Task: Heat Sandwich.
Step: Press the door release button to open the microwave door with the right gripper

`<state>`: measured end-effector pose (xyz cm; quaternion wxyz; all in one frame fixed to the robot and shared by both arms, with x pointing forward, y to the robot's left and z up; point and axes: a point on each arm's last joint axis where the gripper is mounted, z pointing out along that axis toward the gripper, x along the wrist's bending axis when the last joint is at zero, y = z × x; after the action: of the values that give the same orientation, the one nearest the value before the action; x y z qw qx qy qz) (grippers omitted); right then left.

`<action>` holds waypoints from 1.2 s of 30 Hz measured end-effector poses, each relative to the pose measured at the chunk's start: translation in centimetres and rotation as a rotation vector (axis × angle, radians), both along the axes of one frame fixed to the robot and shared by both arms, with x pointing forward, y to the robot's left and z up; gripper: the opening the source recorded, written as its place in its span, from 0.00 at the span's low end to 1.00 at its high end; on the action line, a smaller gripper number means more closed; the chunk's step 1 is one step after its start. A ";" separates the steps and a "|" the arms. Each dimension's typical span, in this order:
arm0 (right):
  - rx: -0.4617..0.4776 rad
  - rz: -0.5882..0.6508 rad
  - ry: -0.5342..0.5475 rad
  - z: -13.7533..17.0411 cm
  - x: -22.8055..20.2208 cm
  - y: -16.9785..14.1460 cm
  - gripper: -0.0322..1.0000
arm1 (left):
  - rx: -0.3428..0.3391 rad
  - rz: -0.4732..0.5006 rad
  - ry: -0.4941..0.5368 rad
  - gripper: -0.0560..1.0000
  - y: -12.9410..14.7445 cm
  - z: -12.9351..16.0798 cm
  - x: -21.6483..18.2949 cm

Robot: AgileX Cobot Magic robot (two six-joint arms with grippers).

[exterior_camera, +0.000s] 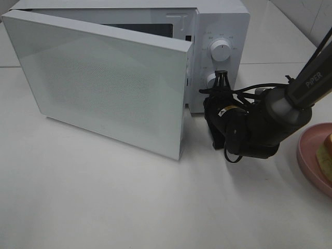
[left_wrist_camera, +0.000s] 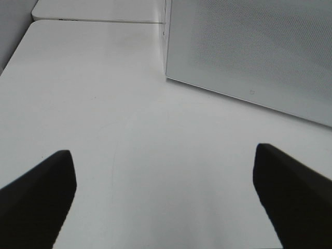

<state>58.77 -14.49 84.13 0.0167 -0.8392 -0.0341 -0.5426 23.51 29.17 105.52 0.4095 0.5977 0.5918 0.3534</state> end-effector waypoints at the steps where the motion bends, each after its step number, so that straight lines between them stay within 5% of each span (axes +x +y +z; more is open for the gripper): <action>1: 0.000 0.001 0.000 0.0 0.0 0.0 0.04 | 0.000 0.000 0.000 0.88 0.0 0.0 0.0; 36: 0.031 0.044 0.088 1.3 -0.4 -0.6 0.04 | 0.000 0.000 0.000 0.88 0.0 0.0 0.0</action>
<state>58.37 -15.13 85.41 0.0431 -0.8608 -0.0437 -0.5052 23.51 29.17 105.52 0.4095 0.5977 0.5918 0.3534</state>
